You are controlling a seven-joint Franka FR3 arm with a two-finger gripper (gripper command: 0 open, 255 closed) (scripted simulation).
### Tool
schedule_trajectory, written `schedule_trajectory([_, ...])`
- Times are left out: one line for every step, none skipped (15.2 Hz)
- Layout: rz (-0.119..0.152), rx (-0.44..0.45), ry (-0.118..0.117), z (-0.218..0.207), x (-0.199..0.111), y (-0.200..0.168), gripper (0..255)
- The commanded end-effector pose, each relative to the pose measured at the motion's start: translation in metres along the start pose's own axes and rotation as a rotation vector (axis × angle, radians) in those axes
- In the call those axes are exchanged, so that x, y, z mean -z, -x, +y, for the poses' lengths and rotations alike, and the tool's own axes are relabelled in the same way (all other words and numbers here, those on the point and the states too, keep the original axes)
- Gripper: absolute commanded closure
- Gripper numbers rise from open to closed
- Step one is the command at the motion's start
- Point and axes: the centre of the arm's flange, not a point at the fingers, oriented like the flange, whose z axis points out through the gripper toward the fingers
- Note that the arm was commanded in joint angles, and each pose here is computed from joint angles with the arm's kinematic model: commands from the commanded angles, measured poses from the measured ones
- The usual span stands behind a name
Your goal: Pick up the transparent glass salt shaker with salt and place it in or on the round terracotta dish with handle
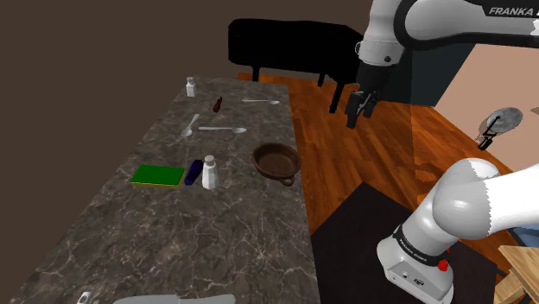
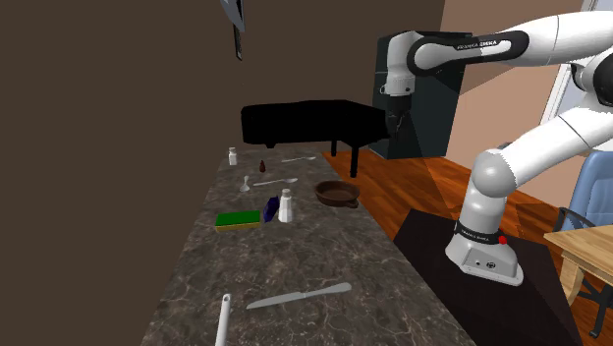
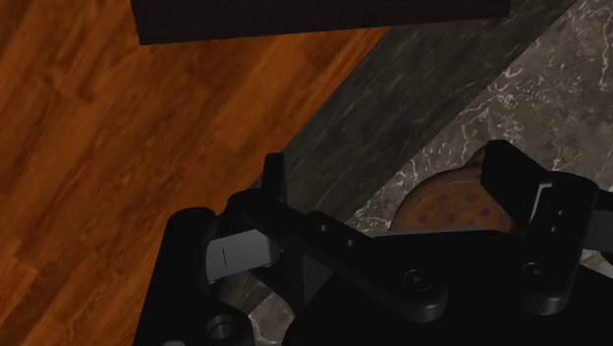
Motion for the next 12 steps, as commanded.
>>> schedule_trajectory([0.000,0.000,0.000,0.000,0.000,0.000,0])
schedule_trajectory([-0.002,0.001,0.003,-0.011,-0.001,-0.008,0])
schedule_trajectory([-0.003,0.001,0.006,-0.022,-0.003,-0.016,0])
schedule_trajectory([-0.005,0.002,0.009,-0.033,-0.004,-0.024,0])
schedule_trajectory([-0.006,0.002,0.012,-0.044,-0.006,-0.032,0])
schedule_trajectory([-0.008,0.003,0.015,-0.056,-0.007,-0.040,0])
schedule_trajectory([-0.009,0.004,0.018,-0.067,-0.009,-0.047,0])
schedule_trajectory([-0.011,0.004,0.021,-0.078,-0.010,-0.055,0])
schedule_trajectory([-0.012,0.005,0.024,-0.089,-0.012,-0.063,0])
schedule_trajectory([-0.014,0.005,0.027,-0.100,-0.014,-0.071,0])
schedule_trajectory([-0.015,0.006,0.030,-0.111,-0.015,-0.079,0])
schedule_trajectory([-0.017,0.007,0.033,-0.122,-0.017,-0.087,0])
